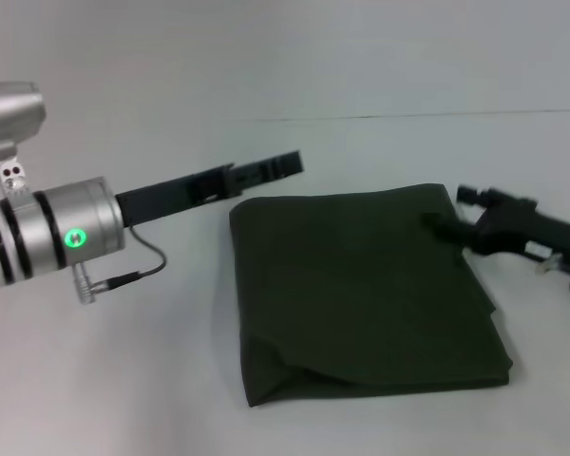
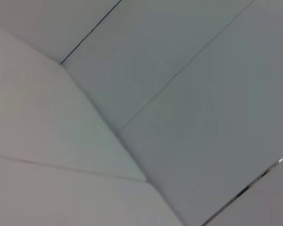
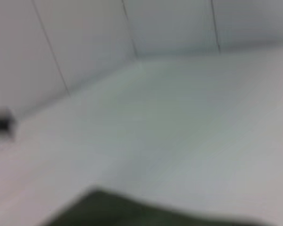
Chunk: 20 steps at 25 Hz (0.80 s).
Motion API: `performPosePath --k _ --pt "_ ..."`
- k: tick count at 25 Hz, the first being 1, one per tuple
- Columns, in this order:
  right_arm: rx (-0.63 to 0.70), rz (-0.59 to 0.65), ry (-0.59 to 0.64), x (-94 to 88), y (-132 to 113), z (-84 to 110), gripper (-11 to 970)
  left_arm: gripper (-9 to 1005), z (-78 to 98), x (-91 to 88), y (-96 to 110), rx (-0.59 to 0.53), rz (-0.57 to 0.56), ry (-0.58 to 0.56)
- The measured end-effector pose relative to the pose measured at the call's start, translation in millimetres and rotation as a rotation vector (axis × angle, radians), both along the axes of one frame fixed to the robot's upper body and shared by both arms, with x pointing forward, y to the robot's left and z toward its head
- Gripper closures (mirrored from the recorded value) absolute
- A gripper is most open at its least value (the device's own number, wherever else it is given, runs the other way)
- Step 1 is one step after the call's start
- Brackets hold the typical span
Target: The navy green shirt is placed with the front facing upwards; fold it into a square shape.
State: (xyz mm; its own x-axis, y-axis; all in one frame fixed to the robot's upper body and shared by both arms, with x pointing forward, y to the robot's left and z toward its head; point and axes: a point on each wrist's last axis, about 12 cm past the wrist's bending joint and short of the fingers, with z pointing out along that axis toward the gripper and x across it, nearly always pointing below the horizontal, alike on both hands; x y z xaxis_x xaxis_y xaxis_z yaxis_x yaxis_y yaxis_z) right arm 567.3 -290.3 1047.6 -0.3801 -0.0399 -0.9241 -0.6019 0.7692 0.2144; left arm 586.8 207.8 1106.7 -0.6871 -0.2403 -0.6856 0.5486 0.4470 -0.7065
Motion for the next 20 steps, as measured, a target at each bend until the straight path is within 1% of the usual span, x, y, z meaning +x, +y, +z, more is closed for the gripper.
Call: performPosePath --k 2,5,6,10,11,13,16,17,18,19,20 --pt "0.023 0.037 -0.068 -4.8 -7.5 12.7 129 112 -1.4 0.3 9.9 0.05 -0.004 0.027" --pt "0.006 0.121 -0.142 -16.1 -18.0 26.1 126 113 -1.1 2.6 27.1 0.149 -0.02 0.076" --pt "-0.008 0.161 -0.152 -20.8 -20.1 28.6 125 113 -1.6 2.5 31.9 0.181 -0.027 0.081" --pt "-0.041 0.348 -0.132 -42.9 -21.4 30.6 35 113 1.6 2.0 47.1 0.294 -0.057 0.057" --pt "-0.05 0.383 -0.124 -47.5 -20.6 30.2 12 113 2.6 1.3 49.0 0.32 -0.073 0.056" --pt "-0.071 0.446 -0.113 -58.3 -18.3 28.6 12 112 5.1 1.8 51.6 0.366 -0.098 0.085" --pt "-0.074 0.494 -0.121 -67.9 -16.2 27.4 12 112 4.5 5.6 49.8 0.402 -0.089 0.193" --pt "-0.068 0.506 -0.125 -70.4 -15.9 27.3 12 112 3.7 6.4 48.6 0.404 -0.085 0.216" --pt "-0.063 0.51 -0.127 -71.5 -16.0 27.4 12 113 0.5 8.2 43.7 0.396 -0.071 0.279" --pt "-0.059 0.511 -0.129 -71.9 -16.0 27.9 12 113 0.5 8.2 43.7 0.396 -0.071 0.279" --pt "-0.057 0.51 -0.131 -72.0 -16.2 28.1 12 113 -0.9 9.0 41.3 0.385 -0.061 0.304"
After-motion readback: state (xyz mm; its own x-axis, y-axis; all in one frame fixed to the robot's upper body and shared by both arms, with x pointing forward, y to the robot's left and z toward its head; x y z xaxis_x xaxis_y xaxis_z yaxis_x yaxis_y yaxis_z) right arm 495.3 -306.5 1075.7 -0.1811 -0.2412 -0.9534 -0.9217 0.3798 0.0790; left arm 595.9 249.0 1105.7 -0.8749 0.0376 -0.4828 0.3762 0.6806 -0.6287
